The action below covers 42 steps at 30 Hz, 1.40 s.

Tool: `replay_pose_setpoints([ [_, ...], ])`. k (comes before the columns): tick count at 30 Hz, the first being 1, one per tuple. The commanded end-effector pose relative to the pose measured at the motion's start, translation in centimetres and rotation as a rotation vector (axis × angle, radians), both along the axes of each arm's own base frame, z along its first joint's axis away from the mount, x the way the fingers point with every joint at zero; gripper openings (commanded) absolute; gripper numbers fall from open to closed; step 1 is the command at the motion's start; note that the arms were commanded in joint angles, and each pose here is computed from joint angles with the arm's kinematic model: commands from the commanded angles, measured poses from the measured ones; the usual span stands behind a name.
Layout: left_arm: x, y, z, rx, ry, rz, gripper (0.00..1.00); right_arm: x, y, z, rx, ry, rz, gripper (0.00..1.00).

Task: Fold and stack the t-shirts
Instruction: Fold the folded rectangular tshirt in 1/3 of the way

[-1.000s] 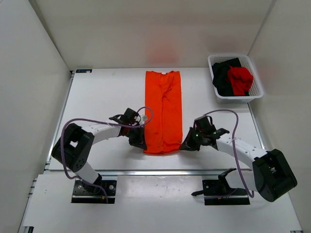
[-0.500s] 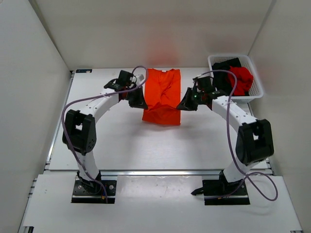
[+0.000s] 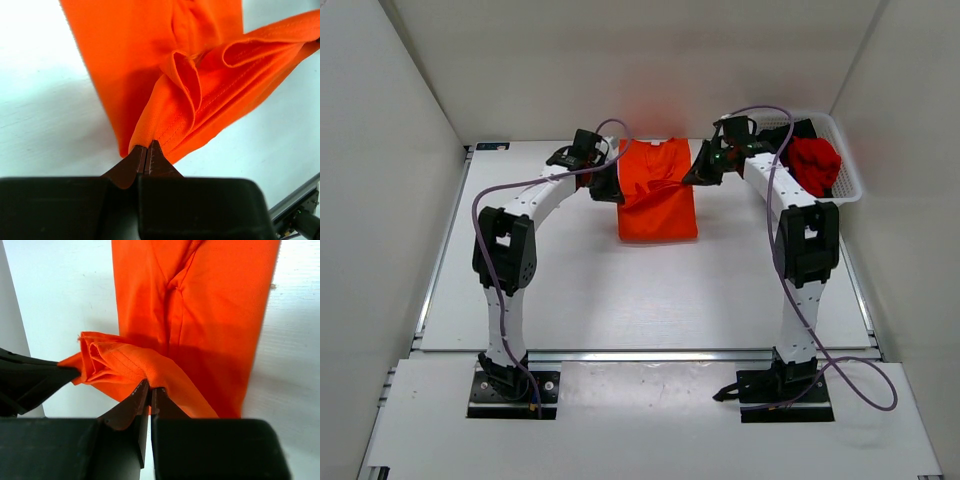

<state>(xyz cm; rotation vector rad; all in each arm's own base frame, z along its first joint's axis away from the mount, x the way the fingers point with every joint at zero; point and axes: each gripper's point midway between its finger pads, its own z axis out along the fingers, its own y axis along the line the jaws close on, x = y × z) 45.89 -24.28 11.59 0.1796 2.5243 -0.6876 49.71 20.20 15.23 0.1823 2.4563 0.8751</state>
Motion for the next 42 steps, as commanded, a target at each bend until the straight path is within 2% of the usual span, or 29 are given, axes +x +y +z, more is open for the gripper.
replay_pose_setpoints([
  [1,1.8,1.0,1.5,-0.002,-0.050,0.038,0.00,-0.2,0.1,-0.7,-0.002,0.042,0.025,0.00],
  [8,3.8,-0.1,0.5,-0.051,-0.065,0.002,0.02,0.0,-0.3,-3.2,0.025,0.081,-0.005,0.00],
  [17,5.4,-0.8,-1.6,-0.018,-0.093,-0.026,0.06,2.5,-0.6,-4.8,0.016,0.105,-0.006,0.00],
  [20,6.1,-1.2,-1.7,-0.004,-0.125,-0.045,0.09,2.6,-0.7,-5.6,0.021,0.128,-0.018,0.08],
  [21,6.2,-1.0,-2.2,0.008,-0.118,-0.043,0.14,3.2,-1.4,-5.7,0.016,0.122,-0.038,0.11],
  [23,6.4,-0.8,-2.8,0.035,-0.126,-0.037,0.22,3.9,-1.9,-5.5,0.011,0.109,-0.059,0.27],
  [25,7.1,-0.3,-2.7,0.057,-0.147,-0.020,0.34,4.6,-2.1,-5.0,0.024,0.090,-0.069,0.37],
  [26,7.4,0.0,-2.3,0.063,-0.159,-0.007,0.45,5.3,-2.3,-4.3,0.041,0.063,-0.068,0.42],
  [28,8.3,0.7,-1.3,0.083,-0.189,0.024,0.57,6.0,-2.3,-3.1,0.038,0.033,-0.061,0.45],
  [31,9.6,1.7,1.0,0.098,-0.247,0.064,0.75,6.7,-3.1,-1.7,-0.010,0.013,-0.070,0.44],
  [33,10.3,2.9,2.8,0.099,-0.278,0.096,0.78,6.1,-3.6,-0.9,-0.054,0.001,-0.058,0.44],
  [35,10.4,3.5,5.4,0.081,-0.310,0.106,0.80,4.4,-3.8,-1.3,-0.076,0.039,-0.043,0.45],
  [37,8.9,4.1,6.8,0.057,-0.314,0.085,0.75,1.2,-3.9,-2.7,-0.076,0.105,-0.031,0.45],
  [39,6.5,4.6,6.5,0.014,-0.274,0.036,0.70,-1.4,-3.6,-3.4,-0.035,0.122,-0.021,0.47],
  [41,2.9,4.9,3.7,0.024,-0.189,-0.004,0.63,-3.6,-3.2,-3.0,0.017,0.117,-0.030,0.49],
  [42,1.0,4.7,2.1,0.041,-0.148,-0.044,0.61,-4.7,-3.3,-4.5,0.030,0.141,-0.040,0.50],
])
